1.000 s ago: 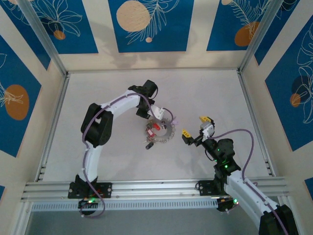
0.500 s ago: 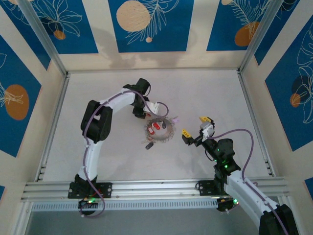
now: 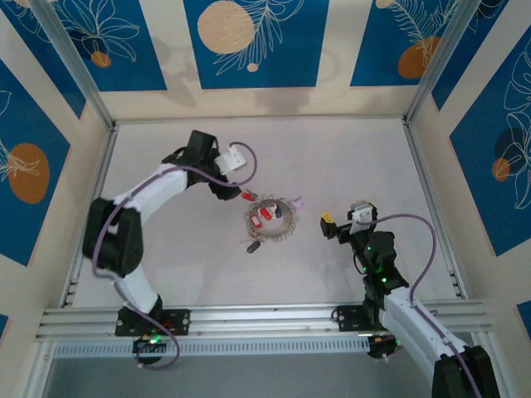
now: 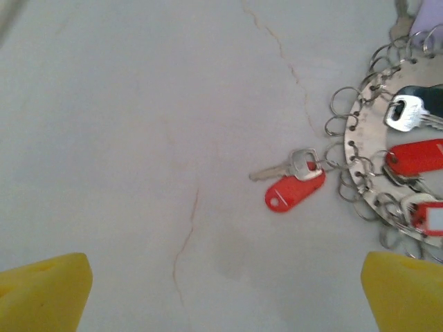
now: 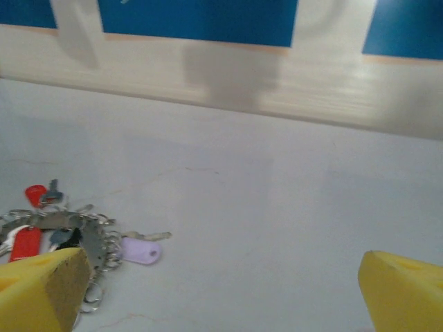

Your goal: Put the keys on the keyring

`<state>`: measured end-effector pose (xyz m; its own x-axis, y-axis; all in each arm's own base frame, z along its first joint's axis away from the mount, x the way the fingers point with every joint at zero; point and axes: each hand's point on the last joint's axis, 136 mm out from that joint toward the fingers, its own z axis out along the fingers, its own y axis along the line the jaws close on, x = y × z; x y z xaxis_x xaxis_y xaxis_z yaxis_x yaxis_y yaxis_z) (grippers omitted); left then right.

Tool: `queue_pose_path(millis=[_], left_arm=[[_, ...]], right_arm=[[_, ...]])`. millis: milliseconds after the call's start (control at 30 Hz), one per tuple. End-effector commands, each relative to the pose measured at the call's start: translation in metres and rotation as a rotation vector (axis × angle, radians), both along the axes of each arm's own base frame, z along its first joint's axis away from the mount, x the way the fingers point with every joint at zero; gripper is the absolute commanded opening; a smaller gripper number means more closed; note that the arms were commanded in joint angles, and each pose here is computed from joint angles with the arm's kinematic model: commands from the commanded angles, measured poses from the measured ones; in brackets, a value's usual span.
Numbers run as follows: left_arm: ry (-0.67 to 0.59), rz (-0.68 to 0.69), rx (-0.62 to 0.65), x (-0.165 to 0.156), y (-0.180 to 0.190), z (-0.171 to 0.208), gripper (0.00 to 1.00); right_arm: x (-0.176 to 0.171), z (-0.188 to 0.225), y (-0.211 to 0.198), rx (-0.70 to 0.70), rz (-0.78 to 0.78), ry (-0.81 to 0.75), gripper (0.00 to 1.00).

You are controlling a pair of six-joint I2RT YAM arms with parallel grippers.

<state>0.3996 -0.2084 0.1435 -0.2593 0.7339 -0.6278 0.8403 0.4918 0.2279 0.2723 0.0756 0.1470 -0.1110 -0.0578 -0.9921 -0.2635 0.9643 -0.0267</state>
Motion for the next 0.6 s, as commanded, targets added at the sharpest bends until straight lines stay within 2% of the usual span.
queue_pose_path(millis=[0,67,167,300,333,567], left_arm=[[-0.017,0.103,-0.119,-0.016,0.008,0.008,0.99],[-0.024,0.159,-0.170,-0.028,0.018,0.010,0.99],[-0.101,0.277,-0.192,-0.039,0.041,0.012,0.99],[-0.330,0.549,-0.192,-0.040,0.095,0.017,0.99],[-0.372,0.594,-0.184,-0.042,0.106,0.015,0.99],[-0.400,0.695,-0.170,-0.044,0.132,-0.018,0.99]], right_arm=[[0.006,0.001,-0.013,0.049,-0.076,-0.003,0.99],[0.009,-0.003,-0.016,0.055,-0.093,0.011,0.99],[0.017,-0.009,-0.015,0.056,-0.091,0.016,0.99],[0.029,-0.017,-0.004,0.019,-0.039,0.045,0.99],[0.039,-0.006,-0.001,0.021,-0.036,0.015,0.99],[0.061,-0.010,-0.005,-0.008,-0.064,0.033,0.99]])
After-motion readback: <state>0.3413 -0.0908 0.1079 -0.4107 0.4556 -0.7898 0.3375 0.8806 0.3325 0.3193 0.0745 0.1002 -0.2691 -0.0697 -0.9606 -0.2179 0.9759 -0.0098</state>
